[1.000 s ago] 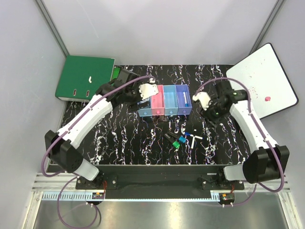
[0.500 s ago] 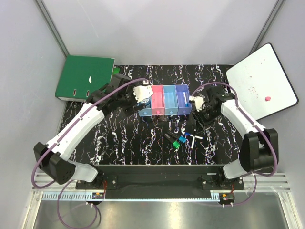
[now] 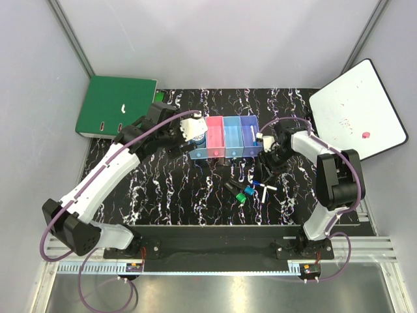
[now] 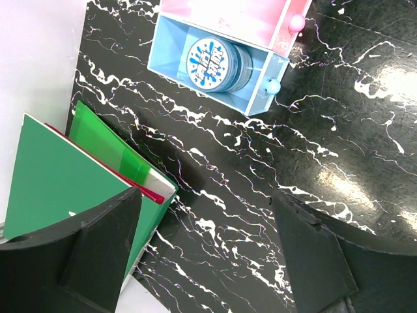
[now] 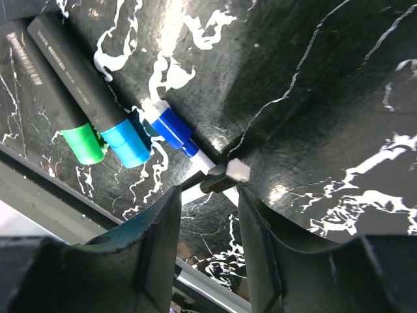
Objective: Sort the stationery into containers
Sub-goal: Pick up the pen from the center of the board, then place the pen in the storage box, then pick up the pen from the center of the board.
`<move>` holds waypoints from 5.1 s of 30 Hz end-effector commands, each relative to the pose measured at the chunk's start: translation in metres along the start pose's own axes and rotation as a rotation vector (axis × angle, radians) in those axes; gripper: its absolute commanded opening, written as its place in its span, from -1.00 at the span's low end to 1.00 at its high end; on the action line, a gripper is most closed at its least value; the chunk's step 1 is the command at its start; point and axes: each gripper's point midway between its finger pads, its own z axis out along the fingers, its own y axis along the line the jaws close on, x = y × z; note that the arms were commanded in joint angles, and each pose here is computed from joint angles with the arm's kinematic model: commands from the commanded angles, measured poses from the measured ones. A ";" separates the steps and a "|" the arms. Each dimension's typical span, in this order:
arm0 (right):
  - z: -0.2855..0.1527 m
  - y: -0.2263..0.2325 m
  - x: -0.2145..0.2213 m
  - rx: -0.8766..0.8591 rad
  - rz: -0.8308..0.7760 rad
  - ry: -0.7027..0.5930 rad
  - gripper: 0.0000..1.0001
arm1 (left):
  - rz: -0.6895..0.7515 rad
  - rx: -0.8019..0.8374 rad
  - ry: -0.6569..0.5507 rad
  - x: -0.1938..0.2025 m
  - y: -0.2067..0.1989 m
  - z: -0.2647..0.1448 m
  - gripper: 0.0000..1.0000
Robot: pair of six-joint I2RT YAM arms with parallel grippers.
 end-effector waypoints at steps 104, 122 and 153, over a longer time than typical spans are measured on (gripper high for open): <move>0.006 0.029 -0.281 -0.031 -0.102 -0.351 -0.68 | 0.102 0.041 -0.068 -0.007 -0.015 0.026 0.74; -0.114 0.062 -0.258 0.107 -0.307 -0.479 -0.23 | 0.094 0.007 -0.108 -0.014 -0.011 0.008 0.75; -0.003 0.040 -0.012 0.117 -0.652 -0.102 -0.27 | 0.157 -0.062 -0.037 -0.003 -0.015 -0.011 0.78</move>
